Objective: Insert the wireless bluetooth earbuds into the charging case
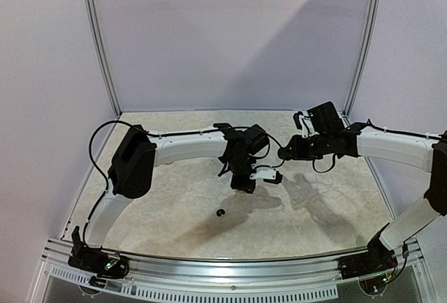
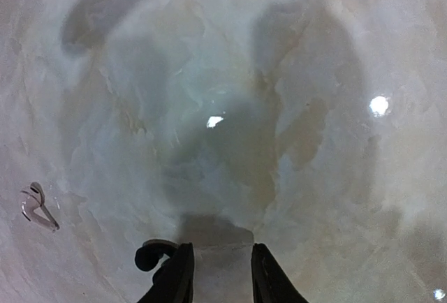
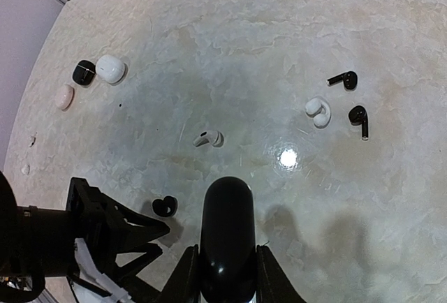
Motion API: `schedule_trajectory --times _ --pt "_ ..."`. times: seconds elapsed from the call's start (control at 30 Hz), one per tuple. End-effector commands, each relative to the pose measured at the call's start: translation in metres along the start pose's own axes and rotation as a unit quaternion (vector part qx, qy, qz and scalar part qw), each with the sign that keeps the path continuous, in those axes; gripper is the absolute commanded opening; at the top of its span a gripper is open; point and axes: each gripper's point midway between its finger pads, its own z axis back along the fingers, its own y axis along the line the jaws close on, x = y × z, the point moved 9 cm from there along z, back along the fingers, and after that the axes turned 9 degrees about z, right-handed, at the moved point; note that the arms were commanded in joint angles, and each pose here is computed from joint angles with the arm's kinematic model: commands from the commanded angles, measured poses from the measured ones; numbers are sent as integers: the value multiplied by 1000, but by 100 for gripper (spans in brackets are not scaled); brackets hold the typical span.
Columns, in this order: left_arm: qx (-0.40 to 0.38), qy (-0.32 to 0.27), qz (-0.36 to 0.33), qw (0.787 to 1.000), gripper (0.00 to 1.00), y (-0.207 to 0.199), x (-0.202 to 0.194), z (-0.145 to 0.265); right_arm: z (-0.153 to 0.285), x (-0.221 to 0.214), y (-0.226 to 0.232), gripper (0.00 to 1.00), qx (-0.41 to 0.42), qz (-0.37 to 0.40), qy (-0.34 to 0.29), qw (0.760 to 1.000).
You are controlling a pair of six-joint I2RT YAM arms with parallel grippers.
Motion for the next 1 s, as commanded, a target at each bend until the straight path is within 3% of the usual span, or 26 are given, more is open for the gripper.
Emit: schedule_trajectory --times 0.0,0.97 --pt "27 1 19 999 29 8 -1 -9 5 0 -2 0 -8 -2 -4 1000" --pt "100 26 30 994 26 36 -20 -6 -1 1 1 0 10 2 -7 1000"
